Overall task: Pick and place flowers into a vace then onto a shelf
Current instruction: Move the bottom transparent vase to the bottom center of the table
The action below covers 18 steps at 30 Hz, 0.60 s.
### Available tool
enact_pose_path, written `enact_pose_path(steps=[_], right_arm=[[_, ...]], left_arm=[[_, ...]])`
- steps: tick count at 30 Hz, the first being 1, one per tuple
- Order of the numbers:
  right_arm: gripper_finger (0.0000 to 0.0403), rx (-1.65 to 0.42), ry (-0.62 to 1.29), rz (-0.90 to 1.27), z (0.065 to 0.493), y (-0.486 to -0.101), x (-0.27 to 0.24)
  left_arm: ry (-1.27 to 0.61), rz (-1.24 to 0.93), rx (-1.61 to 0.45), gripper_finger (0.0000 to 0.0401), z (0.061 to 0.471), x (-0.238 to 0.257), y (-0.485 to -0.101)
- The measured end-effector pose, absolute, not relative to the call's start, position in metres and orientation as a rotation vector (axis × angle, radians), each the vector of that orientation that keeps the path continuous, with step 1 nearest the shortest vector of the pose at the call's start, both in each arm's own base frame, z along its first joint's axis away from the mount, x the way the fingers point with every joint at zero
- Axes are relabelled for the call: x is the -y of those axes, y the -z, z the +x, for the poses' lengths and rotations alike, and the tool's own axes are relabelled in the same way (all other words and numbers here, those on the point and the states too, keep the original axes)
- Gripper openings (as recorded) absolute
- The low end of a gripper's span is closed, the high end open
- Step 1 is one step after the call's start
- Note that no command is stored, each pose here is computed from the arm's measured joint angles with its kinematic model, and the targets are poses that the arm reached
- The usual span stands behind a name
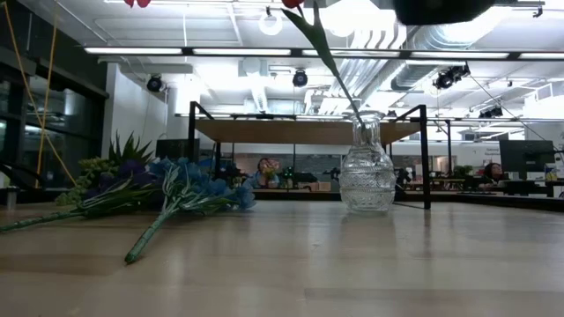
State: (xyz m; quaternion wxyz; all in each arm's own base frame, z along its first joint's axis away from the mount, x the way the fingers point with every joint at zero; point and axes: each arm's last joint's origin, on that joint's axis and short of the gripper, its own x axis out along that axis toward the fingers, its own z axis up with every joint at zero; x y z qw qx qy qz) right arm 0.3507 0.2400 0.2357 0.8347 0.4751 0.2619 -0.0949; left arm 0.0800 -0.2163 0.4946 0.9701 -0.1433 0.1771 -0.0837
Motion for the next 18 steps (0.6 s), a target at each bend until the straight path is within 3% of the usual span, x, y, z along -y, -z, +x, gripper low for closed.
enact_pose_path(steps=[10, 18], right_arm=[[0.0114, -0.566, 0.227, 1.028, 0.372, -0.207, -0.232], [0.0114, -0.524, 0.208, 1.034, 0.376, -0.208, -0.234]], left_arm=[[0.189, -0.291, -0.377, 0.0143, 0.08, 0.217, -0.494], [0.2, -0.292, -0.387, 0.0143, 0.08, 0.217, -0.494]])
